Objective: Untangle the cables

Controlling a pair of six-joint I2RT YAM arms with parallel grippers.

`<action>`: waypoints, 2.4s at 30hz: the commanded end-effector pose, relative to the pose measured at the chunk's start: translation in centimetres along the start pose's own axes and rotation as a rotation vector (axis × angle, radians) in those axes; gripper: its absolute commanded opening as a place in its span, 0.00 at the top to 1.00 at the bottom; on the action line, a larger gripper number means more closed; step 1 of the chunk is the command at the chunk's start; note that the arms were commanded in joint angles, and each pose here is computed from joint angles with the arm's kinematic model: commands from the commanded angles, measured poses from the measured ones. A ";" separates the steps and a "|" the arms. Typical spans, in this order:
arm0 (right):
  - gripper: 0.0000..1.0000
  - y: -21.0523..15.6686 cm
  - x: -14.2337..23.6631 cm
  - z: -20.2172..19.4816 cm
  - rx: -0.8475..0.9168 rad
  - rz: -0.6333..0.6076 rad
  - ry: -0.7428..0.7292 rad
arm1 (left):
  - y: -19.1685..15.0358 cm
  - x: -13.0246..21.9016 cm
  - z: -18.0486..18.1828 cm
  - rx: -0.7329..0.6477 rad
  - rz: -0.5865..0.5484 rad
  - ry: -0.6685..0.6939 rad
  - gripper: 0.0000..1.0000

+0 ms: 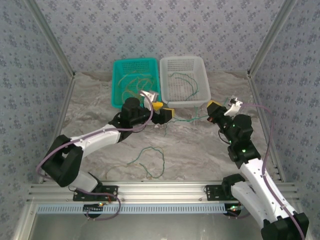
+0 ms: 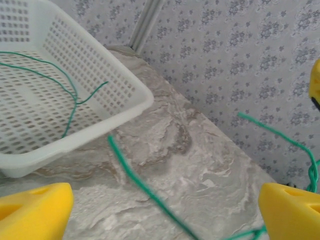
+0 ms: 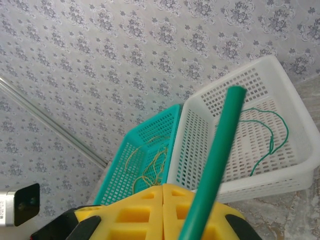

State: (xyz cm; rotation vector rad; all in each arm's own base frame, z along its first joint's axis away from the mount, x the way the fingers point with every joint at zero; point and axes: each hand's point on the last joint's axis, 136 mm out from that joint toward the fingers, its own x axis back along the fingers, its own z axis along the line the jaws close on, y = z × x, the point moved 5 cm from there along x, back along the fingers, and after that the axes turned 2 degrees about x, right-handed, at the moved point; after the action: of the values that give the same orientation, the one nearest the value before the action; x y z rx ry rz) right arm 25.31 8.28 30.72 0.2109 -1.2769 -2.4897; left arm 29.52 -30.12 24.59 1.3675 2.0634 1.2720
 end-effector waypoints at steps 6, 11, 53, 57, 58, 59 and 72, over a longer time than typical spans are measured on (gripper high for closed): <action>1.00 0.5 0.4 0.9 0.014 -0.084 0.037 | 0.9 -3.6 0.1 0.092 -0.035 -0.058 0.04; 1.00 0.6 0.5 0.5 0.006 -0.116 0.006 | -0.3 -5.5 -0.6 0.128 -0.003 -0.106 0.10; 1.00 0.7 1.8 -3.4 -0.020 -0.095 -0.115 | 2.3 8.6 5.3 0.060 -0.120 0.323 1.00; 1.00 0.7 1.3 -2.7 -0.042 -0.073 -0.097 | 2.3 7.3 4.3 0.056 -0.115 0.282 1.00; 1.00 0.8 1.3 -2.5 -0.043 -0.077 -0.088 | 2.2 7.1 4.3 0.052 -0.111 0.282 0.94; 1.00 0.9 1.4 -2.4 -0.048 -0.078 -0.089 | 2.2 7.0 4.4 0.052 -0.109 0.290 0.76; 1.00 1.5 1.8 -2.0 -0.083 -0.096 -0.113 | 2.5 8.5 2.7 -0.004 -0.130 0.309 0.28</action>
State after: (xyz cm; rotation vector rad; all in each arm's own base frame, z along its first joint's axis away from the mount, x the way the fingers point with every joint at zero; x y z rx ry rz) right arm 24.78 5.46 29.00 0.0653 -1.2408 -2.6214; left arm 29.41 -20.39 24.27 1.0906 2.3862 1.5061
